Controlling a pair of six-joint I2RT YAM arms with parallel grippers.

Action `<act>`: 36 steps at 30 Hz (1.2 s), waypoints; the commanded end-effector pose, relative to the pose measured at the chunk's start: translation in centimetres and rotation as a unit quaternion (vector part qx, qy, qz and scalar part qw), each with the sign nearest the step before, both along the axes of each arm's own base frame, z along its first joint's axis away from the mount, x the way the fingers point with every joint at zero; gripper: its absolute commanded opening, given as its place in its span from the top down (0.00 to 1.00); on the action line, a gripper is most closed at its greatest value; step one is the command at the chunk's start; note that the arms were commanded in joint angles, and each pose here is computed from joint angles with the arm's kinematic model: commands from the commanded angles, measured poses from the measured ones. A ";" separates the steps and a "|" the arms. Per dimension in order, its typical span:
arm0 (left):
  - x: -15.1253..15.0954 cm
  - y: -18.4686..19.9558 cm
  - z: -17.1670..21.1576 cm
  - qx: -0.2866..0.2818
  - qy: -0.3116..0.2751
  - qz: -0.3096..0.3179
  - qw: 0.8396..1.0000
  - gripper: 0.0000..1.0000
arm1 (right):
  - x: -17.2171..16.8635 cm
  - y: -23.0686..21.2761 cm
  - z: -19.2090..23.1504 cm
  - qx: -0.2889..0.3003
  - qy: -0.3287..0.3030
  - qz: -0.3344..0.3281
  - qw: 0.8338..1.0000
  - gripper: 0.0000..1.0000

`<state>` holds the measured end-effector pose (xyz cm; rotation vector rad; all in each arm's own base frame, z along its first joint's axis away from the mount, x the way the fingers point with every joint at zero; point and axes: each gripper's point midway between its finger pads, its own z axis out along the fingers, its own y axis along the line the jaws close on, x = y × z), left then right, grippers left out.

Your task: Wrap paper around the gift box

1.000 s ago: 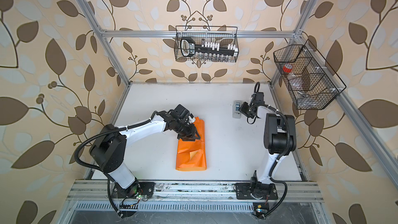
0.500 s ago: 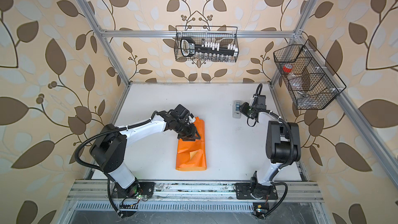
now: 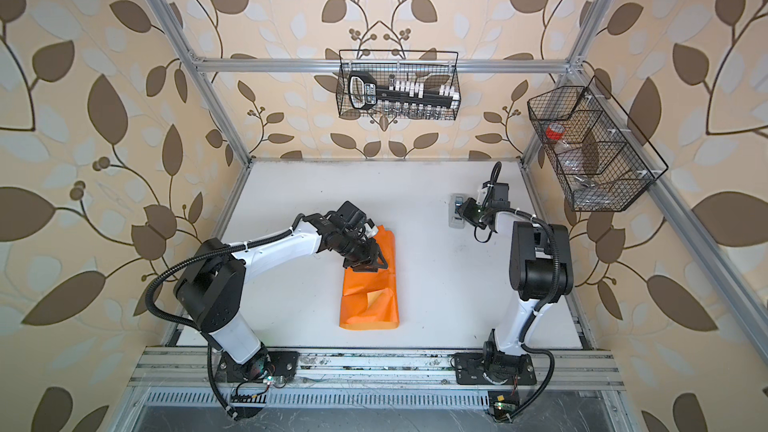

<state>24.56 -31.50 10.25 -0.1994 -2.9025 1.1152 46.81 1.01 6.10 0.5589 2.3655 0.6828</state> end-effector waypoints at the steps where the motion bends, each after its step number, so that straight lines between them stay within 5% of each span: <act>1: -0.7 1.4 -4.5 0.065 0.025 0.004 0.998 0.61 | 0.4 0.7 -0.7 0.009 0.005 0.020 1.000 0.71; 20: -0.8 1.4 -4.4 0.066 0.023 0.004 0.998 0.61 | -0.3 1.9 -0.9 0.063 0.023 0.019 0.998 0.90; 25: -0.7 1.4 -4.3 0.065 0.023 0.006 0.998 0.61 | 0.1 2.5 0.1 0.129 0.018 0.011 0.991 1.00; 36: -0.8 1.6 -4.3 0.065 0.021 0.008 0.998 0.61 | 0.6 2.3 3.7 0.265 -0.018 -0.022 0.964 1.00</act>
